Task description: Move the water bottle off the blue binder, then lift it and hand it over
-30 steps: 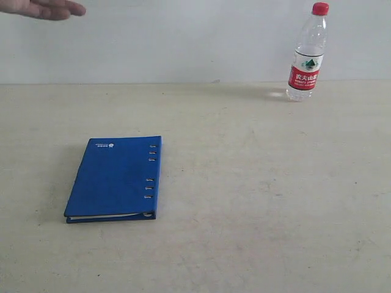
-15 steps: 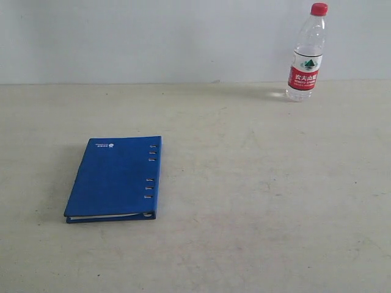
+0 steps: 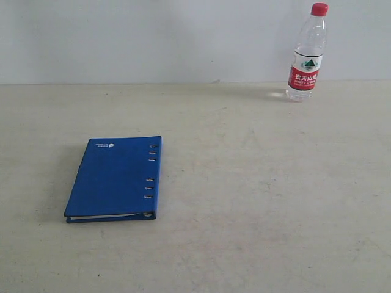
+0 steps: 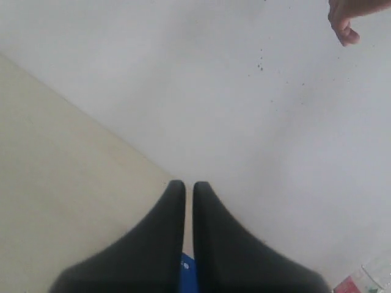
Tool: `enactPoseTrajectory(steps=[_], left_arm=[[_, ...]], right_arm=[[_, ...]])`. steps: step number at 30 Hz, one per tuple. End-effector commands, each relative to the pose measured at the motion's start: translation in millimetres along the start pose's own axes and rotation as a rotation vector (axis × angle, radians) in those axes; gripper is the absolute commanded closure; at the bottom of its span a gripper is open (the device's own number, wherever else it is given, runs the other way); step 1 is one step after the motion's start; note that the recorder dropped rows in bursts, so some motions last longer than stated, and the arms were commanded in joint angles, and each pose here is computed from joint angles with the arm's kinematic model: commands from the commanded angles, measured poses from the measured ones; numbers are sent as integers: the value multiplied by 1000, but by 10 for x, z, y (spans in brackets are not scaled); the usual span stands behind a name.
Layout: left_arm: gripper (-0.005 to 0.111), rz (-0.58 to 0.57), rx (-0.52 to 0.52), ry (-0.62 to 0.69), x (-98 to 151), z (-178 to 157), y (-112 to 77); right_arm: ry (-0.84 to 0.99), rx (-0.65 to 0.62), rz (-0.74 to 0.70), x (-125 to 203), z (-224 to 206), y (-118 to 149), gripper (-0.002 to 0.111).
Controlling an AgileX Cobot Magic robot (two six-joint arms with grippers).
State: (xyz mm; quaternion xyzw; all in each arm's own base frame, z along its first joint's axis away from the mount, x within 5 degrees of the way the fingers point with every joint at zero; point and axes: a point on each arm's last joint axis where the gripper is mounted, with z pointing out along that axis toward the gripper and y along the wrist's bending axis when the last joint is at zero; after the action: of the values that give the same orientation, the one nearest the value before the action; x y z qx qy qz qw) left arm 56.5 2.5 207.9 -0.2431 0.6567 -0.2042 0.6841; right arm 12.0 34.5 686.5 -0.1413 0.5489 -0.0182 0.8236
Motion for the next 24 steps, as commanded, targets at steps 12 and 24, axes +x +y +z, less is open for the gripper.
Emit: enactPoseTrajectory(steps=[12, 24], left_arm=[[102, 269, 147, 60, -337, -149, -419], [102, 624, 254, 307, -488, -250, -727]], right_arm=[[393, -92, 304, 818, 153, 87, 109], [788, -135, 264, 3345, 698, 98, 109]])
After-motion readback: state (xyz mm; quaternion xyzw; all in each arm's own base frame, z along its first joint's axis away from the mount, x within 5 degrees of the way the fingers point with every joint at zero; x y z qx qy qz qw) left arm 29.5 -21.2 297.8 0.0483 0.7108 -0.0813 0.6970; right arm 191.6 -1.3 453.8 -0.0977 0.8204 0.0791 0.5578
